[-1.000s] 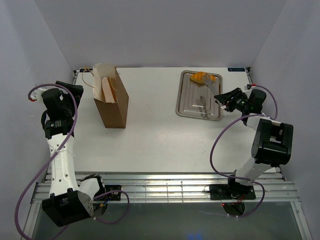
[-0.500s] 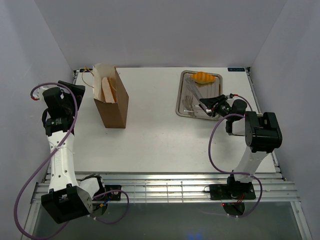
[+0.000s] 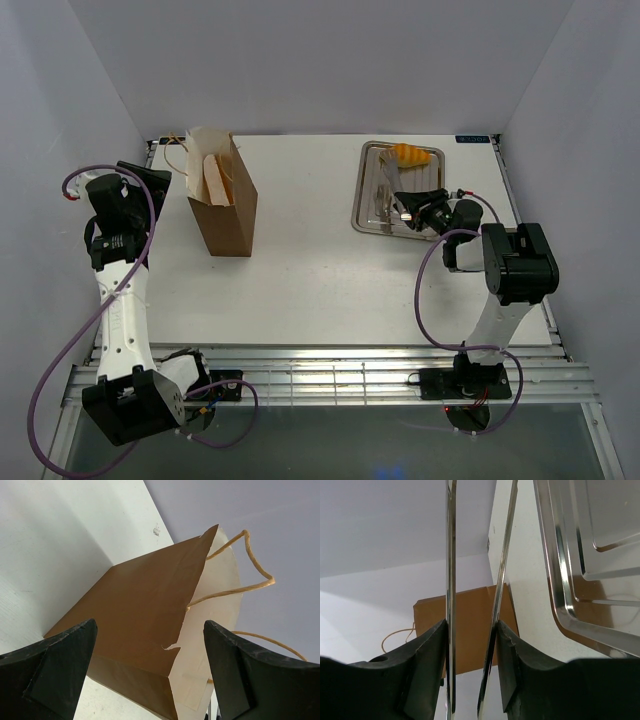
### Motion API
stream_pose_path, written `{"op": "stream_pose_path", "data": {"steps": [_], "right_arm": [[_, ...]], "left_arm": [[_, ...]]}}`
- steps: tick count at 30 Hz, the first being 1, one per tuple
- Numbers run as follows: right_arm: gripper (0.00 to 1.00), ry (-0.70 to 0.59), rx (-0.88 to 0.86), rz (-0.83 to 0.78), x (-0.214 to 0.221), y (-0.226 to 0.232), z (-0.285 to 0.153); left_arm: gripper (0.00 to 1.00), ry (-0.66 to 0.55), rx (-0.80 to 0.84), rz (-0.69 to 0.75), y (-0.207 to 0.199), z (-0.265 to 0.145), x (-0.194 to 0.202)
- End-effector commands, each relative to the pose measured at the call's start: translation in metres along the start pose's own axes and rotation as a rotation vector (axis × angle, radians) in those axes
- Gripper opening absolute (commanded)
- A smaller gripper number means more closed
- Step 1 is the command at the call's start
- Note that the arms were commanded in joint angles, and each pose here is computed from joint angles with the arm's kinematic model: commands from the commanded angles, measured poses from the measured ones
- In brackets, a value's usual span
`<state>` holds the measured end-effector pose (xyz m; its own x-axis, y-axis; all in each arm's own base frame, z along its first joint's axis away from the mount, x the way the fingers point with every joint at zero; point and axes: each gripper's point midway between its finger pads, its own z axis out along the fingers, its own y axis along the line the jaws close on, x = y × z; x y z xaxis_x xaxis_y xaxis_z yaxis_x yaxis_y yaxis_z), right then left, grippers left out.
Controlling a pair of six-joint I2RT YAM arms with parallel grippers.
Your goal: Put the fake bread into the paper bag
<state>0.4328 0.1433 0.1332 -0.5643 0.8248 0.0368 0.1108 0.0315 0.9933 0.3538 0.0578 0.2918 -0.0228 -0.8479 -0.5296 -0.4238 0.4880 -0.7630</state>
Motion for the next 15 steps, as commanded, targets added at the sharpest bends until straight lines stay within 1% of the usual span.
{"op": "stream_pose_path", "data": {"steps": [1,5,15], "right_arm": [[0.48,-0.051,0.004,-0.008,-0.005,0.000,0.012],[0.48,-0.081,0.041,-0.008,-0.006,-0.005,0.017],[0.49,-0.129,0.065,0.005,-0.013,-0.008,0.036]], "left_arm": [[0.98,0.000,0.025,0.000,-0.008,-0.001,-0.002],[0.98,0.004,0.018,-0.002,-0.006,0.001,-0.001],[0.98,0.012,0.020,-0.006,-0.009,0.005,-0.002]]}}
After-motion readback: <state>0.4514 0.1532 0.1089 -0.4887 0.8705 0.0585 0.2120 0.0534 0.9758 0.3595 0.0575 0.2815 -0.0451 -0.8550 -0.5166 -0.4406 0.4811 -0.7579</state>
